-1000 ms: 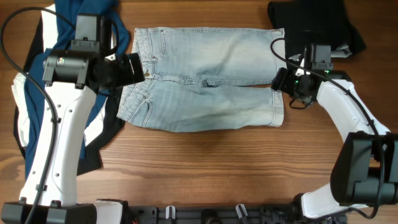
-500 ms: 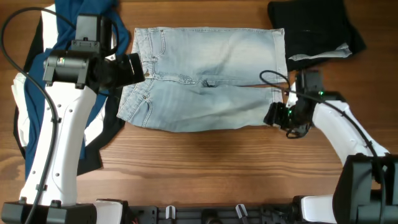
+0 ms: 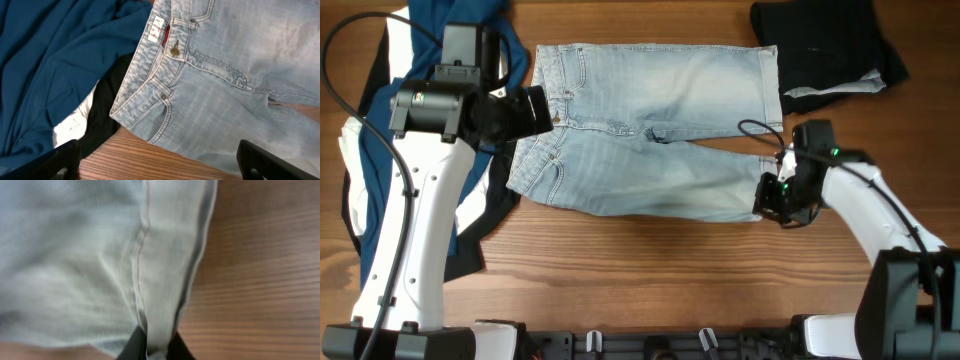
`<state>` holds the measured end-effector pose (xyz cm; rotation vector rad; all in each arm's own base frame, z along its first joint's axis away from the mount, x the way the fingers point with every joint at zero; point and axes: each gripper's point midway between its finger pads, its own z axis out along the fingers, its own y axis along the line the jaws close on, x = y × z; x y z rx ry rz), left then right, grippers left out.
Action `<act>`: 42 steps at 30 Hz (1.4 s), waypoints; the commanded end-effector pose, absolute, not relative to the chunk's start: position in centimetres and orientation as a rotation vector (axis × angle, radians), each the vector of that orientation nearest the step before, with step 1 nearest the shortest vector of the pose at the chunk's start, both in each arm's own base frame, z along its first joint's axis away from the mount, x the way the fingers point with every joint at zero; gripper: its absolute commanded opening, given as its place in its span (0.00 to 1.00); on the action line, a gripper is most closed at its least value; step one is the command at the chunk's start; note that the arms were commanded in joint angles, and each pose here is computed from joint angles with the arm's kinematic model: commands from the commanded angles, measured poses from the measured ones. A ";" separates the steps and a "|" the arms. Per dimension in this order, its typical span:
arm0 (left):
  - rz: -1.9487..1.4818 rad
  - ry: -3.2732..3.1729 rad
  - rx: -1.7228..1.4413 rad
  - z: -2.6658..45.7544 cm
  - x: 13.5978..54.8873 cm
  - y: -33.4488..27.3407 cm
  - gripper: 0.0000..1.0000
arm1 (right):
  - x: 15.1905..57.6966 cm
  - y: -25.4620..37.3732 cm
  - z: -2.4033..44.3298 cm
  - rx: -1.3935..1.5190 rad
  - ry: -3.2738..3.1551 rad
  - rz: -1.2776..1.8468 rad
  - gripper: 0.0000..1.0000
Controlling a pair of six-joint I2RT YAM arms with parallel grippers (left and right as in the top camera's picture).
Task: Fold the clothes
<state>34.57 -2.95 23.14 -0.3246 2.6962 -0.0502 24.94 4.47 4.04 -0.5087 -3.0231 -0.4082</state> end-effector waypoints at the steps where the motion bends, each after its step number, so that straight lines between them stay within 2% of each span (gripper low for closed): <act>1: -0.030 2.706 -0.311 22.8 34.6 -2.7 1.00 | 28.6 4.0 11.1 -0.437 -3.164 -0.394 0.04; 3: -0.030 2.706 -0.312 22.8 34.6 -2.7 1.00 | 30.0 3.6 12.9 -0.440 -3.220 -0.375 0.05; 4: -0.030 2.706 -0.312 22.8 34.6 -2.7 1.00 | 30.7 3.5 13.1 -0.441 -3.245 -0.373 0.08; 5: -0.030 2.707 -0.311 22.7 34.6 -2.8 1.00 | 31.0 3.5 13.2 -0.443 -3.257 -0.379 0.19; 7: -0.029 2.707 -0.311 22.7 34.6 -2.7 1.00 | 31.5 3.5 12.3 -0.444 -3.243 -0.373 0.71; 9: -0.030 2.707 -0.311 22.8 34.6 -2.8 1.00 | 31.4 3.5 11.2 -0.441 -3.205 -0.358 0.89; 10: -0.030 2.707 -0.311 22.8 34.6 -2.8 1.00 | 31.3 3.5 10.7 -0.442 -3.184 -0.352 0.94; 12: -0.030 2.707 -0.311 22.7 34.6 -2.8 1.00 | 30.9 3.5 10.1 -0.442 -3.151 -0.341 0.98; 16: -0.030 2.707 -0.311 22.7 34.6 -2.8 1.00 | 29.6 3.5 10.0 -0.415 -3.105 -0.324 0.97; 23: -0.029 2.713 -0.312 22.6 34.5 -2.8 1.00 | 26.1 3.5 6.8 -0.412 -2.990 -0.288 0.87; 28: -0.047 2.828 -0.355 18.0 32.7 -3.1 1.00 | 26.5 3.5 5.9 -0.543 -2.994 -0.291 0.78; 33: -0.137 2.928 -0.666 11.2 29.5 -4.1 1.00 | 26.9 3.6 7.2 -0.775 -2.985 -0.308 0.67; 34: -0.161 2.921 -0.736 9.9 29.3 -4.3 1.00 | 26.9 3.6 7.5 -0.826 -2.974 -0.317 0.59; 35: -0.170 2.897 -0.815 8.8 29.2 -4.3 1.00 | 26.9 3.9 7.5 -0.877 -2.950 -0.339 0.55; 36: -0.180 2.869 -0.889 7.8 29.2 -4.3 0.99 | 27.1 4.4 7.6 -0.878 -2.940 -0.382 0.55; 38: -0.223 2.766 -1.081 5.8 29.7 -4.4 0.91 | 27.5 5.0 7.8 -0.914 -2.922 -0.443 0.51; 39: -0.245 2.713 -1.172 4.9 29.8 -4.4 0.91 | 27.7 4.9 7.8 -0.951 -2.915 -0.441 0.48; 42: -0.246 2.549 -1.404 2.9 30.0 -3.6 0.87 | 28.2 5.1 7.8 -0.963 -2.934 -0.445 0.48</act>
